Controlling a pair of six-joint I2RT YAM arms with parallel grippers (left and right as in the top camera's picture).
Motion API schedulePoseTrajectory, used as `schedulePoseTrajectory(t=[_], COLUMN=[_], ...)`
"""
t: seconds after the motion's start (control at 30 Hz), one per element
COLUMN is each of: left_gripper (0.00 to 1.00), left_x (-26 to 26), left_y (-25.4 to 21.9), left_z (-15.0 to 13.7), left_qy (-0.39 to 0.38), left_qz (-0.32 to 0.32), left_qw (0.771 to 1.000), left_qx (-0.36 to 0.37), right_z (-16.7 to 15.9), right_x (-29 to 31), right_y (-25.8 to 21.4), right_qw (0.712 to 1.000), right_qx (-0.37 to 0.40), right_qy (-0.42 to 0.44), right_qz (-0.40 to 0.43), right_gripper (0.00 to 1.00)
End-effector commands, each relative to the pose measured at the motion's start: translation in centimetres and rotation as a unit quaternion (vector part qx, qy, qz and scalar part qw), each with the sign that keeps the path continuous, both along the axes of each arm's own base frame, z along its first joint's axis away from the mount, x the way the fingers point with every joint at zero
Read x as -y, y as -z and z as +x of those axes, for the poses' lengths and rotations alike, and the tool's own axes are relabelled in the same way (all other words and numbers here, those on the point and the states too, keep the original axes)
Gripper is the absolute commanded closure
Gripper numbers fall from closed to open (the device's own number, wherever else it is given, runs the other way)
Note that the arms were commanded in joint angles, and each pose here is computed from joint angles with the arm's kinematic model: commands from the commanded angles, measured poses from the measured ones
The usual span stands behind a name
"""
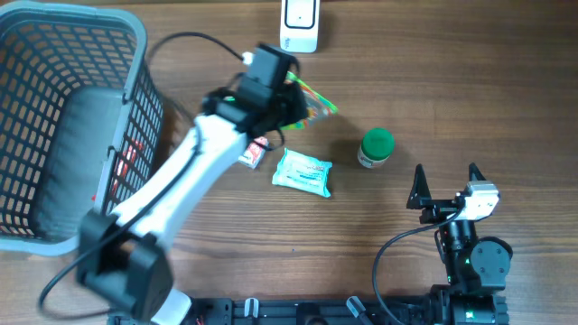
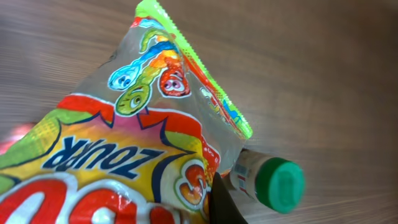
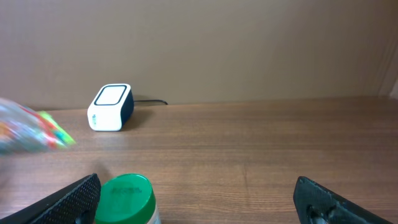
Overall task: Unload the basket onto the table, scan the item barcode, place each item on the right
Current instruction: 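Swipe the Haribo bag under the scanner and release it on the table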
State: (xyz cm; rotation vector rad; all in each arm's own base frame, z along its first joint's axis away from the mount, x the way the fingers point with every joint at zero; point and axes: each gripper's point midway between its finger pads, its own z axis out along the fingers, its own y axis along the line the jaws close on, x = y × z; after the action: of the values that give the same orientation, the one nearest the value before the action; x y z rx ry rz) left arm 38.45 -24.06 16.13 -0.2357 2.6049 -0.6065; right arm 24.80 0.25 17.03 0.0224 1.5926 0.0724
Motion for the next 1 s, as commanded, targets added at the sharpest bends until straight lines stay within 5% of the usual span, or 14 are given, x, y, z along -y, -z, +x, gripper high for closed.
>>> schedulePoseTrajectory(t=[0.0, 0.4, 0.43, 0.47, 0.53, 0.63, 0.9, 0.93, 0.97], left_gripper=[0.96, 0.95, 0.78, 0.50, 0.18, 0.01, 0.06, 0.15, 0.39], left_x=[3.5, 6.4, 6.5, 6.5, 6.5, 5.9, 3.8, 3.8, 3.8], left_y=[3.6, 7.5, 7.5, 7.3, 6.7, 4.7, -0.4, -0.6, -0.6], left_z=[0.8, 0.9, 1.0, 1.1, 1.3, 1.8, 2.8, 2.9, 3.0], left_qy=[0.058, 0.218, 0.219, 0.218, 0.216, 0.206, 0.157, 0.148, 0.143], left_qz=[0.026, 0.081, 0.079, 0.078, 0.075, 0.068, 0.037, 0.030, 0.026], left_qw=[0.998, 0.970, 0.970, 0.970, 0.970, 0.971, 0.978, 0.980, 0.981], left_qx=[0.017, 0.065, 0.066, 0.070, 0.078, 0.097, 0.129, 0.128, 0.126], right_z=[0.0, 0.0, 0.0, 0.0, 0.0, 0.0, 0.0, 0.0, 0.0], right_x=[0.1, 0.1, 0.1, 0.1, 0.1, 0.1, 0.1, 0.1, 0.1], right_y=[-0.1, -0.1, -0.1, -0.1, -0.1, -0.1, -0.1, -0.1, -0.1], right_qw=[1.000, 1.000, 1.000, 1.000, 1.000, 1.000, 1.000, 1.000, 1.000], right_qx=[0.003, 0.003, 0.003, 0.003, 0.003, 0.003, 0.003, 0.003, 0.003], right_qy=[0.005, 0.005, 0.005, 0.005, 0.005, 0.005, 0.005, 0.005, 0.005], right_qz=[-0.002, -0.003, -0.003, -0.003, -0.003, -0.003, -0.002, -0.003, -0.003], right_gripper=[0.00, 0.00, 0.00, 0.00, 0.00, 0.00, 0.00, 0.00, 0.00])
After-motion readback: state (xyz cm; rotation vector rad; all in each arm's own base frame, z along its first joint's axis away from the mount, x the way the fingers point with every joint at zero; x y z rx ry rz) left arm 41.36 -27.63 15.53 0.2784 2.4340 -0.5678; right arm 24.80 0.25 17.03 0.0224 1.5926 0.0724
